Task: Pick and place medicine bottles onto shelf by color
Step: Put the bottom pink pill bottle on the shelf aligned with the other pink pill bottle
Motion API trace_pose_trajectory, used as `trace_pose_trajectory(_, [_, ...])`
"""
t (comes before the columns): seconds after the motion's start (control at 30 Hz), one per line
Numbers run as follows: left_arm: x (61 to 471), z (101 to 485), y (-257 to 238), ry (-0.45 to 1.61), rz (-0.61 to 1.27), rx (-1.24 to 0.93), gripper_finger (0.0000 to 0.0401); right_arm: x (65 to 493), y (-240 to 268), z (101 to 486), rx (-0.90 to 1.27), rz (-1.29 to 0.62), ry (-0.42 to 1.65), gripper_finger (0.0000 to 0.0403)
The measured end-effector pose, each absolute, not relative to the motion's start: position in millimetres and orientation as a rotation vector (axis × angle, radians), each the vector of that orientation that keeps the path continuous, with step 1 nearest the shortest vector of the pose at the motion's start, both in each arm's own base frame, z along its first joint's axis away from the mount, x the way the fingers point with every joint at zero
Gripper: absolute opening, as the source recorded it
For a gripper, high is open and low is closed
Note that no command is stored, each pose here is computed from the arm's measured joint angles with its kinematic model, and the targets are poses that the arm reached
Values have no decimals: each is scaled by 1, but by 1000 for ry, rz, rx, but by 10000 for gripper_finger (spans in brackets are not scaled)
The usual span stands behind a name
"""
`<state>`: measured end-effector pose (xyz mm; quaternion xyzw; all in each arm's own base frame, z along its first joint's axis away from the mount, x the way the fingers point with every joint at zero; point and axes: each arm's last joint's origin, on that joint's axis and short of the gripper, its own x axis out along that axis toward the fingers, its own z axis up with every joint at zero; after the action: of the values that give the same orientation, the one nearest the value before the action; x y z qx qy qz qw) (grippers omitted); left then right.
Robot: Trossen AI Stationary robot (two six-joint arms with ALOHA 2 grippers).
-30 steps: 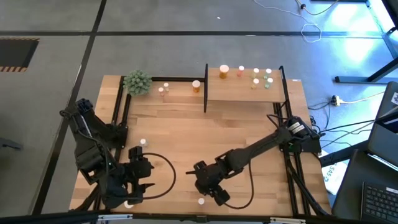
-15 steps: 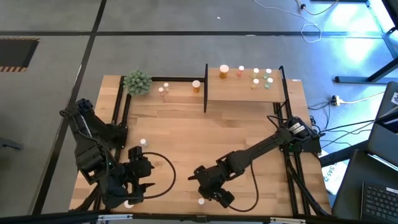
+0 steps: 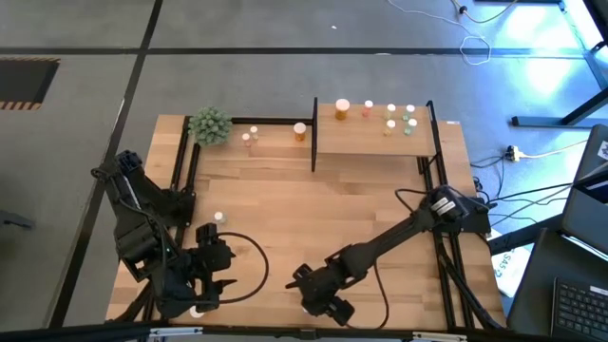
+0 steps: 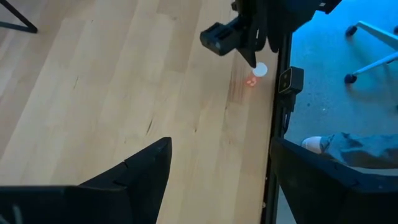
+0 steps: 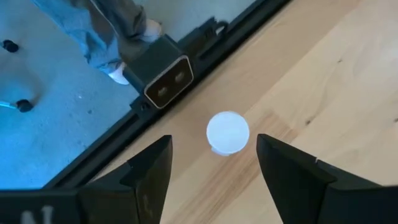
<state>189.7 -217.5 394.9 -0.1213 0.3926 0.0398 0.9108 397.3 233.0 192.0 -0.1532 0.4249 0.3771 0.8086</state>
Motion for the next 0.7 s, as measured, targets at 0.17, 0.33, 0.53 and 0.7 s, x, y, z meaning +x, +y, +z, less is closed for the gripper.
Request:
trace_pose_trajectory(0.17, [190, 395, -218, 810, 82, -250, 268, 400, 234, 178, -331, 805, 932, 236])
trace_pose_trajectory(0.33, [190, 395, -217, 809, 82, -250, 268, 403, 236, 174, -329, 805, 914, 236])
trace_pose_trajectory(0.53, [190, 395, -218, 810, 82, -250, 268, 406, 238, 168, -326, 805, 903, 236])
trace_pose_trajectory(0.7, [190, 395, -217, 810, 82, -249, 268, 410, 240, 160, -323, 805, 891, 236])
